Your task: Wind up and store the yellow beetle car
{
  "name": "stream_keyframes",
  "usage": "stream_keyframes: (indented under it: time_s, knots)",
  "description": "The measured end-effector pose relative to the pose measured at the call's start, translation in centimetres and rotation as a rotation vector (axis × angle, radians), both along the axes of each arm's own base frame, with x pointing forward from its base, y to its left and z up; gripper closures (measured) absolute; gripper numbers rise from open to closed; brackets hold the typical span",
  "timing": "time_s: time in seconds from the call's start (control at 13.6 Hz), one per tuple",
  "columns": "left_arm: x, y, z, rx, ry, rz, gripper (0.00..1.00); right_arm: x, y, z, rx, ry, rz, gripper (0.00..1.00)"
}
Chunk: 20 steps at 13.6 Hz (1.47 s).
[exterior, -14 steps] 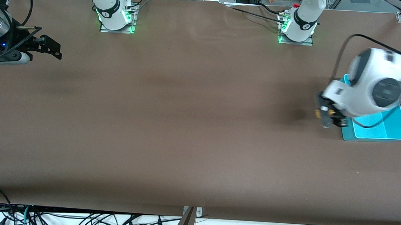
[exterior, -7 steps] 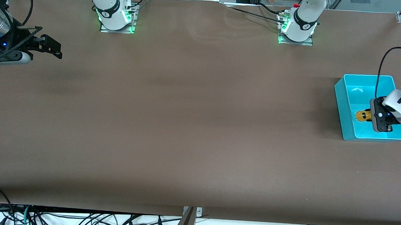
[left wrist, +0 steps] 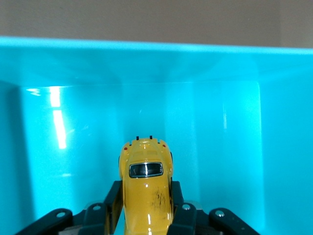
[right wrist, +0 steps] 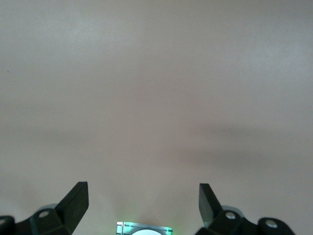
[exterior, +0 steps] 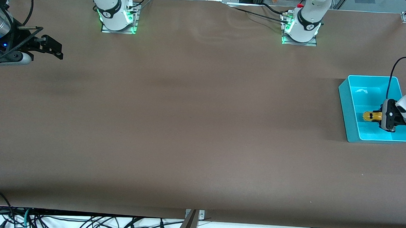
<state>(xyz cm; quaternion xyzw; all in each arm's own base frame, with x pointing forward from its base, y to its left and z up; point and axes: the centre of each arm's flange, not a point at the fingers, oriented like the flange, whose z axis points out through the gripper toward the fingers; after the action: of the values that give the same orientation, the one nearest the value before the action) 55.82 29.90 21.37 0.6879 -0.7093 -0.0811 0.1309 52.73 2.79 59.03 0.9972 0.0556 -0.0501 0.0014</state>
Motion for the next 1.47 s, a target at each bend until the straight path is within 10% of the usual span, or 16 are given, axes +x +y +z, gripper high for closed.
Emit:
stream_keyframes:
  time_s: [0.29, 0.73, 1.47]
  knots:
    - [-0.7, 0.6, -2.1, -0.040, 0.013, -0.016, 0.51, 0.0, 0.0, 0.0, 0.000, 0.000, 0.000, 0.00]
    - [0.2, 0.5, 0.6, -0.058, -0.005, -0.025, 0.00, 0.0, 0.0, 0.0, 0.000, 0.001, 0.001, 0.00]
    - [8.0, -10.4, 22.5, -0.012, -0.061, 0.056, 0.00, 0.0, 0.1, 0.0, 0.000, 0.001, 0.001, 0.00]
